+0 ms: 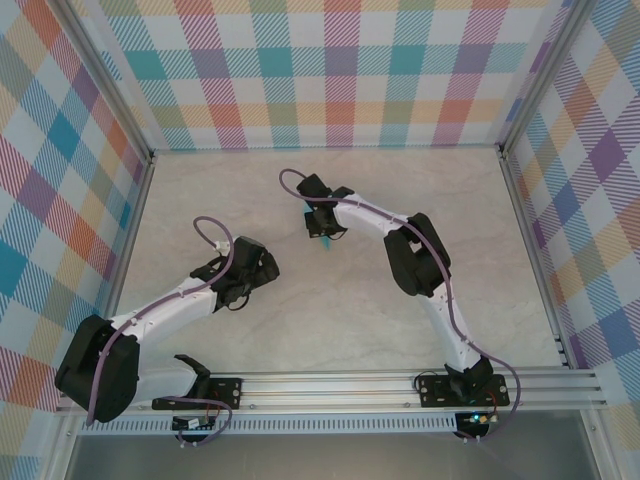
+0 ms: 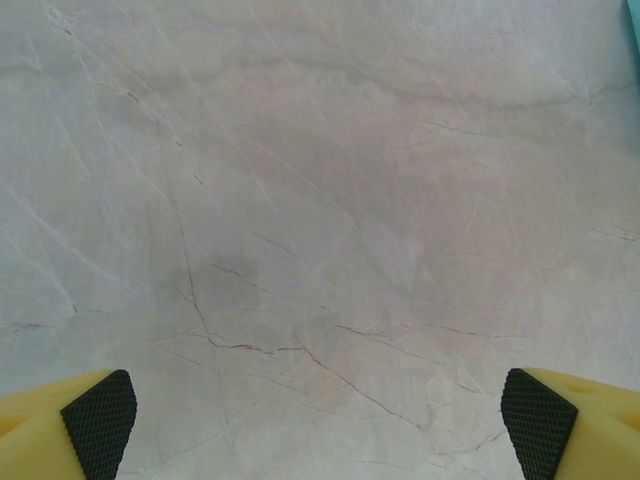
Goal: Fold a paper plane with a square sheet of paper (pick it up from the middle)
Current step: Move the paper plane to the top-center of the table, then reset both arms
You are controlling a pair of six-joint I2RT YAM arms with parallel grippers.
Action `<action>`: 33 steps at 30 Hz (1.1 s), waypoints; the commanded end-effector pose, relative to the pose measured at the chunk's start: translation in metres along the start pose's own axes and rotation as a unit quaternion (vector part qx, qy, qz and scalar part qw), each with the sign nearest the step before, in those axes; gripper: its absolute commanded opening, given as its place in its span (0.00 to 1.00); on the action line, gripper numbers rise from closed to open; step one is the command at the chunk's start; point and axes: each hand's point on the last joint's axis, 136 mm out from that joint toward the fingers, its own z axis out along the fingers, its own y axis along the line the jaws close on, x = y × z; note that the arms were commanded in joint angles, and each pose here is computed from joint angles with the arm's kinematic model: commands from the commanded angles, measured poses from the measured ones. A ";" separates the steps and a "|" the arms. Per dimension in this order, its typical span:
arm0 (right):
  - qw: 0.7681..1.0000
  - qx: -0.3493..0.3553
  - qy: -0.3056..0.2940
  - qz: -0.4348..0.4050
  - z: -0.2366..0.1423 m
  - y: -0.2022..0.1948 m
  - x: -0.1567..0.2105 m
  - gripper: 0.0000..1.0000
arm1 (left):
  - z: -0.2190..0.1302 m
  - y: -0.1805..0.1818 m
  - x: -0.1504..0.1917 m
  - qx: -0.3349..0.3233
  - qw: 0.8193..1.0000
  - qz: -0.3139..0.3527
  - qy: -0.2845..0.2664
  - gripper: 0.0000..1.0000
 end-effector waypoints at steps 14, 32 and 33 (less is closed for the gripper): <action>0.994 -0.081 -0.054 0.040 -0.122 0.010 -0.027 0.57 | -0.016 0.014 -0.033 -0.045 0.998 0.002 -0.034 1.00; 0.938 0.141 -0.263 0.174 -0.234 -0.218 0.010 1.00 | -0.050 0.045 -0.136 -0.072 0.974 0.038 -0.211 1.00; 0.933 0.149 -0.269 0.189 -0.233 -0.233 0.017 1.00 | -0.049 0.052 -0.138 -0.081 0.970 0.038 -0.225 1.00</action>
